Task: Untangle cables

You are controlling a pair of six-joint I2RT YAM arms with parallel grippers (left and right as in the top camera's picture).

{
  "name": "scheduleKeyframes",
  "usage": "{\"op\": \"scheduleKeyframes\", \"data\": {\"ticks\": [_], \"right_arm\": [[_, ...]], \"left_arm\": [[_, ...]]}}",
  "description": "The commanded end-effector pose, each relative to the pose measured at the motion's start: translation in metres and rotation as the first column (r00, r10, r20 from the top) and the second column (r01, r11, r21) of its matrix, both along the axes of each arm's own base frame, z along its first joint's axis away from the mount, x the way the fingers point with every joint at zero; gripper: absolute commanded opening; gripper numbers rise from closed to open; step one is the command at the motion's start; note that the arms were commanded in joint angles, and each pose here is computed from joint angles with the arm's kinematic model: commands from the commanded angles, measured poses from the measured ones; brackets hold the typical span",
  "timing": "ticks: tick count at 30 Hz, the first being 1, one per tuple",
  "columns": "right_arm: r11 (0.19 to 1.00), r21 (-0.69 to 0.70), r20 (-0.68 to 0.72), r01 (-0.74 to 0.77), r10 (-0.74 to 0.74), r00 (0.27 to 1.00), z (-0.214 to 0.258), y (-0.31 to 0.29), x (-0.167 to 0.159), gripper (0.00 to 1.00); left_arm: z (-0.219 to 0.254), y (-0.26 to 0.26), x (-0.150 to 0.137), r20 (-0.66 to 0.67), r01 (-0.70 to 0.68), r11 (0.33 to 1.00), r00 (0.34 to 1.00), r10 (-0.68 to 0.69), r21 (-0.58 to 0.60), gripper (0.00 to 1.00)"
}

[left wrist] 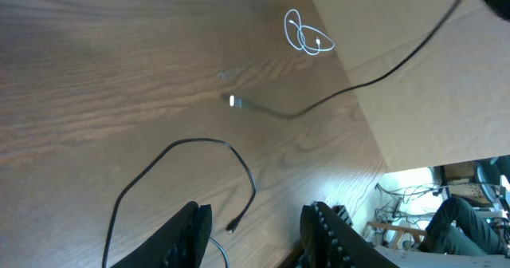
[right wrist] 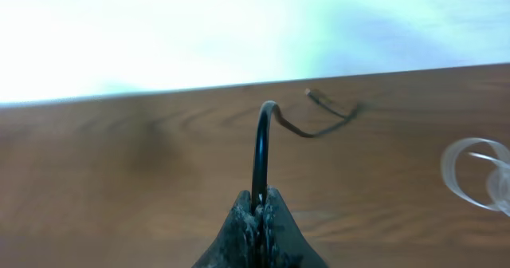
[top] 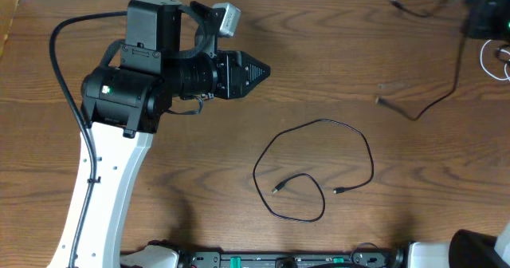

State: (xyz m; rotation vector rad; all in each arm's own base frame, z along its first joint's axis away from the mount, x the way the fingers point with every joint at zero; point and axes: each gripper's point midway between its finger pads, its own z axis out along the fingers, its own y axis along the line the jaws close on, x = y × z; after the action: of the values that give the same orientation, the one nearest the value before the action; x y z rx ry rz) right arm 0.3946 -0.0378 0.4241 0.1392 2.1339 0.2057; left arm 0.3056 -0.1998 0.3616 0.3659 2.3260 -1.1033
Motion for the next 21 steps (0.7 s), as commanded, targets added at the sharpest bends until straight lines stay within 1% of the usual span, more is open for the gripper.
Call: {"op": "scheduleKeyframes", "data": {"ticks": [1, 3, 5, 8, 11, 15, 17, 19, 21], "right_arm": [[0.984, 0.018, 0.056, 0.179, -0.180, 0.982, 0.024, -0.039, -0.022, 0.01], [0.956, 0.029, 0.063, 0.292, -0.293, 0.954, 0.028, -0.065, -0.033, 0.01], [0.905, 0.047, 0.062, 0.422, -0.424, 0.903, 0.030, -0.093, -0.045, 0.01], [0.785, 0.075, 0.061, 0.615, -0.620, 0.783, 0.031, -0.138, -0.064, 0.01], [0.656, 0.103, 0.056, 0.748, -0.754, 0.654, 0.029, -0.170, -0.081, 0.01], [0.480, 0.137, 0.066, 0.866, -0.877, 0.476, 0.029, -0.204, -0.099, 0.01], [0.410, 0.151, 0.082, 0.900, -0.912, 0.402, 0.029, -0.220, -0.102, 0.02], [0.371, 0.161, 0.095, 0.915, -0.928, 0.359, 0.029, -0.233, -0.099, 0.02], [0.365, 0.164, 0.101, 0.916, -0.930, 0.352, 0.025, -0.243, -0.090, 0.01]], "left_arm": [[-0.002, 0.003, -0.001, 0.017, 0.002, 1.000, 1.000, -0.002, 0.016, 0.42], [-0.002, 0.003, 0.000, 0.018, 0.002, 1.000, 1.000, -0.002, 0.017, 0.42], [-0.002, 0.003, 0.000, 0.018, 0.002, 1.000, 1.000, -0.002, 0.017, 0.42], [-0.002, 0.003, 0.000, 0.018, 0.002, 1.000, 1.000, -0.002, 0.017, 0.42], [-0.002, 0.003, 0.000, 0.018, 0.002, 1.000, 1.000, -0.002, 0.017, 0.42], [-0.001, 0.003, 0.000, 0.018, 0.002, 1.000, 1.000, -0.002, 0.017, 0.42], [-0.001, 0.003, 0.000, 0.018, 0.002, 1.000, 1.000, -0.002, 0.017, 0.42], [-0.001, 0.003, 0.000, 0.018, 0.002, 1.000, 1.000, -0.002, 0.017, 0.42], [-0.001, 0.003, 0.000, 0.018, 0.002, 1.000, 1.000, -0.002, 0.017, 0.42]]}}
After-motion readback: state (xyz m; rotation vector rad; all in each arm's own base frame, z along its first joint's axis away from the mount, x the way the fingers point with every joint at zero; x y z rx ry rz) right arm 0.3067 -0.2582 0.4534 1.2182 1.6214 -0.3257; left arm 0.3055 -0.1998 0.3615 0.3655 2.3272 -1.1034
